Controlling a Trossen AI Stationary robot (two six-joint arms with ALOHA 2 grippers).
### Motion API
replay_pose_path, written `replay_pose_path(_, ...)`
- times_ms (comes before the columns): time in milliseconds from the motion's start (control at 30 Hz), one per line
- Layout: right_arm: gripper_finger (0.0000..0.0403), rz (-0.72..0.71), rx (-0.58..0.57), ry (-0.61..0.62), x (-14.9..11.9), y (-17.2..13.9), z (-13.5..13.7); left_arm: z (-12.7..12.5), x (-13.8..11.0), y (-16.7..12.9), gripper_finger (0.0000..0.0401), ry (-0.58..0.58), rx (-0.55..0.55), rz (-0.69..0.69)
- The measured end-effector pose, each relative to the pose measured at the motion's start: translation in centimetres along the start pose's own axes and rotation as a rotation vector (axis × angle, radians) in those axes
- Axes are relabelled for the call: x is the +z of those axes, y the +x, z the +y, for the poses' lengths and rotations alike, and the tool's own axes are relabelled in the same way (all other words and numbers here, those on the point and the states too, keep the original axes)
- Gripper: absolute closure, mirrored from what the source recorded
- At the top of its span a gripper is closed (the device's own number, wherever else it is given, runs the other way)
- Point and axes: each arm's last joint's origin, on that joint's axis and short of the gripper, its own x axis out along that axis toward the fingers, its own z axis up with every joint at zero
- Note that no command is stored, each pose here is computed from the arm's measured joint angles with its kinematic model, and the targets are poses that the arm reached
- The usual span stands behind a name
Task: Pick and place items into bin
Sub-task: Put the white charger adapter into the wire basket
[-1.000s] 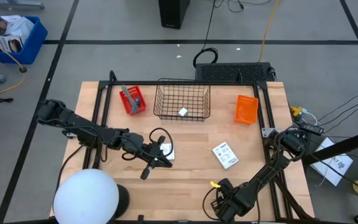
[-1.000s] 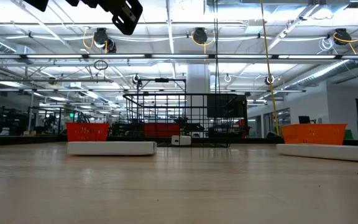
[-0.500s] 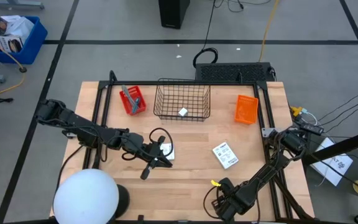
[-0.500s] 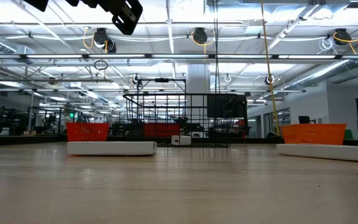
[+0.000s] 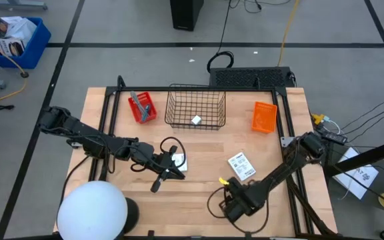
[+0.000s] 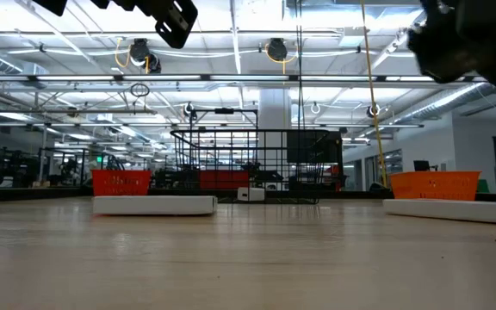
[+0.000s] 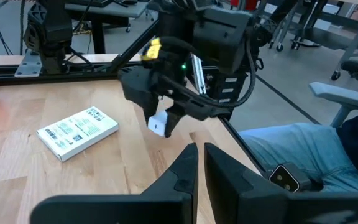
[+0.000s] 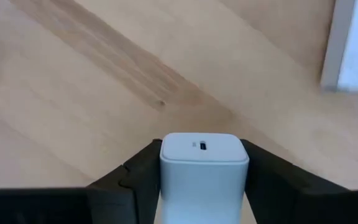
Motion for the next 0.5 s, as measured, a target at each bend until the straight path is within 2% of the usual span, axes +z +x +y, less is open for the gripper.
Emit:
replay_pose_path(200,0.0228,-0.118,0.051,-0.076,4.0,-2.2,-0.5,0.0,0.0,0.0,0.0370,0.001,0.000,-0.001)
replay_pose_path(500,0.0227,-0.420,0.091,-0.149,10.5,-7.1,-2.9,0.0,0.0,0.0,0.0370,0.002,0.000,-0.001)
